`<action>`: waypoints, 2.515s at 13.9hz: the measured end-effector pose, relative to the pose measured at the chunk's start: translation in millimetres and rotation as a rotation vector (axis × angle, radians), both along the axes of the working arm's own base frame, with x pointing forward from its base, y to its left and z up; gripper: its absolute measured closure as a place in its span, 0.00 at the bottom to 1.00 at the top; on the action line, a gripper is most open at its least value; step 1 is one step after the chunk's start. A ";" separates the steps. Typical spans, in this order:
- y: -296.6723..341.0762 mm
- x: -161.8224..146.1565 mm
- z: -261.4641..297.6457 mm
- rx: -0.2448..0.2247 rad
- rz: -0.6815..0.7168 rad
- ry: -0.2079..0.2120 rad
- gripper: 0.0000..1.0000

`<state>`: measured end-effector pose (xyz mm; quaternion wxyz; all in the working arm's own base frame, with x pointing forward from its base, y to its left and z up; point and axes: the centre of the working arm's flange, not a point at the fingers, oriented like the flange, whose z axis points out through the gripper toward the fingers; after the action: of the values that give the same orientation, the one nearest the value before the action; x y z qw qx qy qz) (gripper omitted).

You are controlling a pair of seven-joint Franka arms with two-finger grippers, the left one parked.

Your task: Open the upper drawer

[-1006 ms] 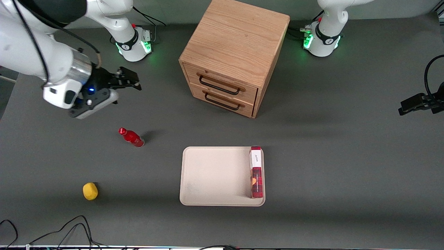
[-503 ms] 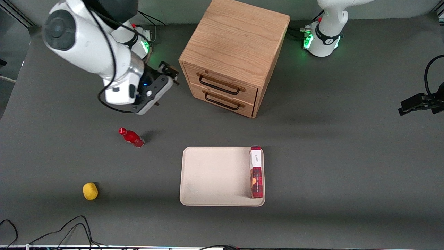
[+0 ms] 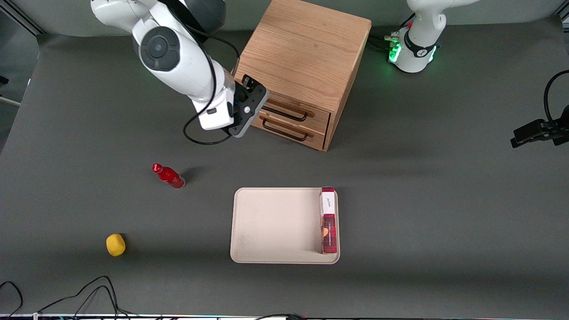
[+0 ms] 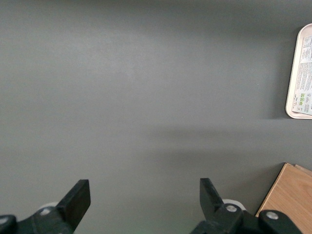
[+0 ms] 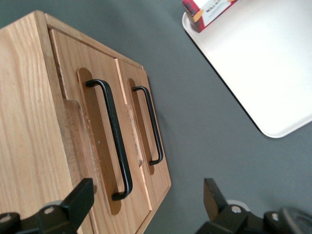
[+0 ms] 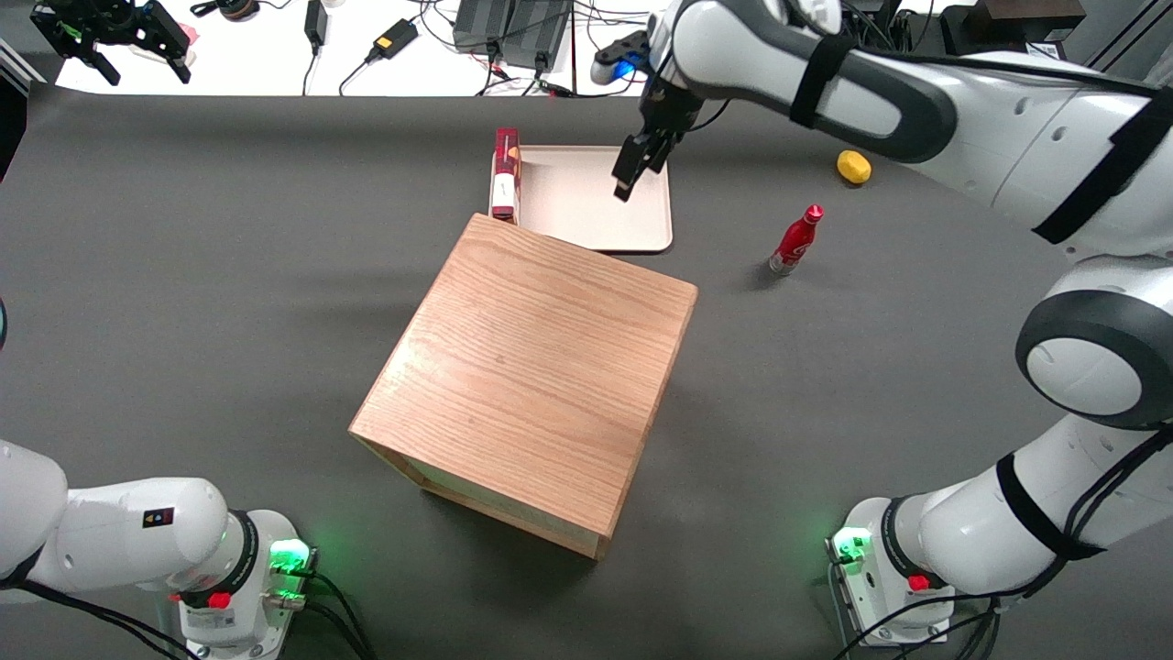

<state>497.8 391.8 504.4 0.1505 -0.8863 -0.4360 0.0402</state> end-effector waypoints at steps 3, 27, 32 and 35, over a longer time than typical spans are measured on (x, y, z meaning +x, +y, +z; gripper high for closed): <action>14.1 -4.9 -24.5 0.008 0.031 0.001 0.00; 42.6 -30.0 -99.0 0.009 0.064 -0.061 0.00; 44.2 -28.0 -109.9 0.010 0.061 -0.053 0.00; 43.6 -27.2 -109.9 0.010 0.059 -0.054 0.00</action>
<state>470.6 435.3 394.5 0.1419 -0.8731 -0.4661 0.0186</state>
